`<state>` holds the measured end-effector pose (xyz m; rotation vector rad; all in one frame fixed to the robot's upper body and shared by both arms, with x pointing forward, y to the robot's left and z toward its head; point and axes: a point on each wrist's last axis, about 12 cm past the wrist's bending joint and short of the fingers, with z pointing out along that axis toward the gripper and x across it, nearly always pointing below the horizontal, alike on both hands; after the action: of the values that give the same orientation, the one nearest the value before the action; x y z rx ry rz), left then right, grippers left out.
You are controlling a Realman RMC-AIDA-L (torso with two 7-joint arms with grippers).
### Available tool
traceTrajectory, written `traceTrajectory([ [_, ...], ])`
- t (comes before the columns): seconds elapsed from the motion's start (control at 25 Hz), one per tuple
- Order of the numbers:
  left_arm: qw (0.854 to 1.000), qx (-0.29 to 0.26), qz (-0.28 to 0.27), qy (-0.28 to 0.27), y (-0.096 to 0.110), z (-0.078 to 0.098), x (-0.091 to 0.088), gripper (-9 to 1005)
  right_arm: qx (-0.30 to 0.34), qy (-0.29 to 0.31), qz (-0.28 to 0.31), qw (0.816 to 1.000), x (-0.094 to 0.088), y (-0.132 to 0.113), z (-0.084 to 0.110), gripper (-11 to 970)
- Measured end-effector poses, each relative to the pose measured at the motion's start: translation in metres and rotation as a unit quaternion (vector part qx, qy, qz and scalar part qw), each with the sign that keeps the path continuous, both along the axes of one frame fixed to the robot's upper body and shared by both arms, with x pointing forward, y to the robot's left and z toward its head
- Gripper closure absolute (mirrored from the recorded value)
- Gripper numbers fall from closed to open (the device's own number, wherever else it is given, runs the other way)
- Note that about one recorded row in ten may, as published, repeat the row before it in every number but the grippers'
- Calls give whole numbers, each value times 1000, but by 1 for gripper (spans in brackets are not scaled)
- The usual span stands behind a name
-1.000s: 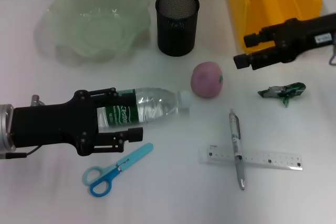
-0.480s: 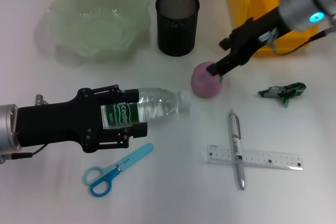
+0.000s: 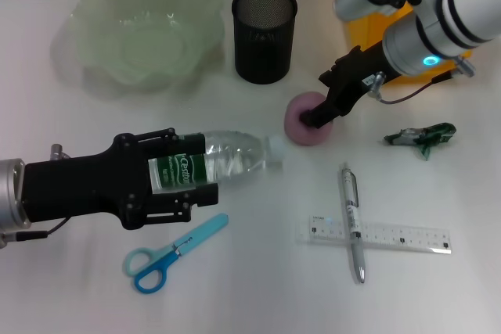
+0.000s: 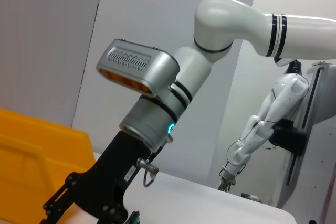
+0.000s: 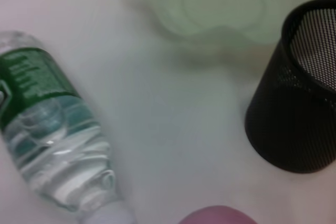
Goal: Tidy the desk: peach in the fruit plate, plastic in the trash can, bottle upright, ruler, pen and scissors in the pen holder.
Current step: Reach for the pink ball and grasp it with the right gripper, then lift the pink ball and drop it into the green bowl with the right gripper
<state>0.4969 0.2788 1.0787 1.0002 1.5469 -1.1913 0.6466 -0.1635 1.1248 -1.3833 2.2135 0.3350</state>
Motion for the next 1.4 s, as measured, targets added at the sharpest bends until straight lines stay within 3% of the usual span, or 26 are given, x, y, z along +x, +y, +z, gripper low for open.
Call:
traceTrajectory([
  [0.52,1000,-6,-4,1,-3,0,-2,228,24,5,10,1000,-5,4,-11,197],
  [0.76,1000,-8,-6,0,-4,0,-1,227,28,13,7,1000,-6,0,-12,405],
  [0.96,1000,-8,-6,-1,-4,0,-1,227,62,15,-7,998,-7,-6,-5,652],
  [1.2,1000,-8,-6,-2,-4,1,-1,227,127,5,-22,992,-15,-22,11,726],
  [1.4,1000,-11,-2,-4,-4,1,-1,227,210,-47,-24,976,-27,-38,32,761],
])
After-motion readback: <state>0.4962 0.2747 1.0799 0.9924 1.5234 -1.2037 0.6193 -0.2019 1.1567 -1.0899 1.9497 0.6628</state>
